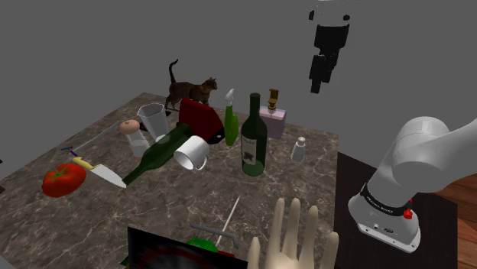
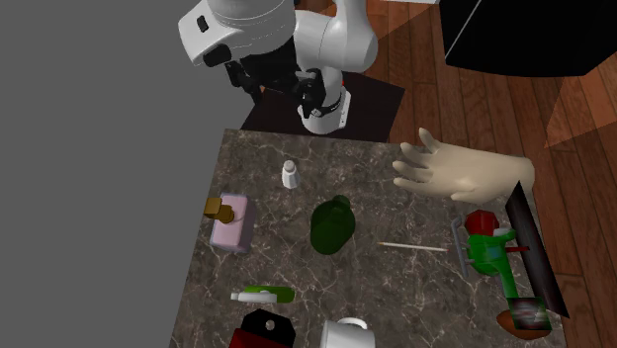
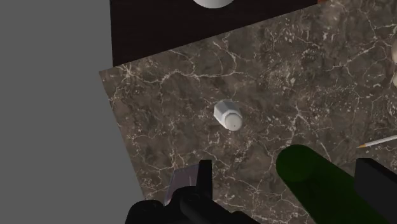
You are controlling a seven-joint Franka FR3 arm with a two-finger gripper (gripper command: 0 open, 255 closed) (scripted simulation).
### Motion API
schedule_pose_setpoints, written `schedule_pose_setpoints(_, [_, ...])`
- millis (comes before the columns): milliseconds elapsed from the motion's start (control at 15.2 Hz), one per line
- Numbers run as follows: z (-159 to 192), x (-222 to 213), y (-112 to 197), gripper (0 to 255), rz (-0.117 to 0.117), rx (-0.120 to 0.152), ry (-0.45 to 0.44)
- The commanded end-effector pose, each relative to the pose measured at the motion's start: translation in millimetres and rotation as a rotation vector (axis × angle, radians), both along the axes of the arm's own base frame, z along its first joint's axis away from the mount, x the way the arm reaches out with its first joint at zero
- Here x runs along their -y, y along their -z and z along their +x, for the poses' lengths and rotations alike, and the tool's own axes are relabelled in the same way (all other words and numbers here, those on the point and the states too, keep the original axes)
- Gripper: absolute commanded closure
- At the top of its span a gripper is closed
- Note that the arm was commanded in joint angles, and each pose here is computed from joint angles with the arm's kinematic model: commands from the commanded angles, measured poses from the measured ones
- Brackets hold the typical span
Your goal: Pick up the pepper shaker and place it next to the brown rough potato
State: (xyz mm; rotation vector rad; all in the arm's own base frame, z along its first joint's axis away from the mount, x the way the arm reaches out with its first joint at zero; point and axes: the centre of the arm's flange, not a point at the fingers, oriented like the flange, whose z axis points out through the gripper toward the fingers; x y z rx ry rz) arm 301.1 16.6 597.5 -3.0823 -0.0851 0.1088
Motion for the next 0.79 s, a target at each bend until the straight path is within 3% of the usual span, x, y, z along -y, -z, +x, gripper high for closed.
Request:
schedule_pose_setpoints(0, [0, 0, 0, 0, 0.0, 0.0, 0.0])
schedule_pose_setpoints(726, [-15, -3, 145, 0, -0.014, 0.106, 0.099])
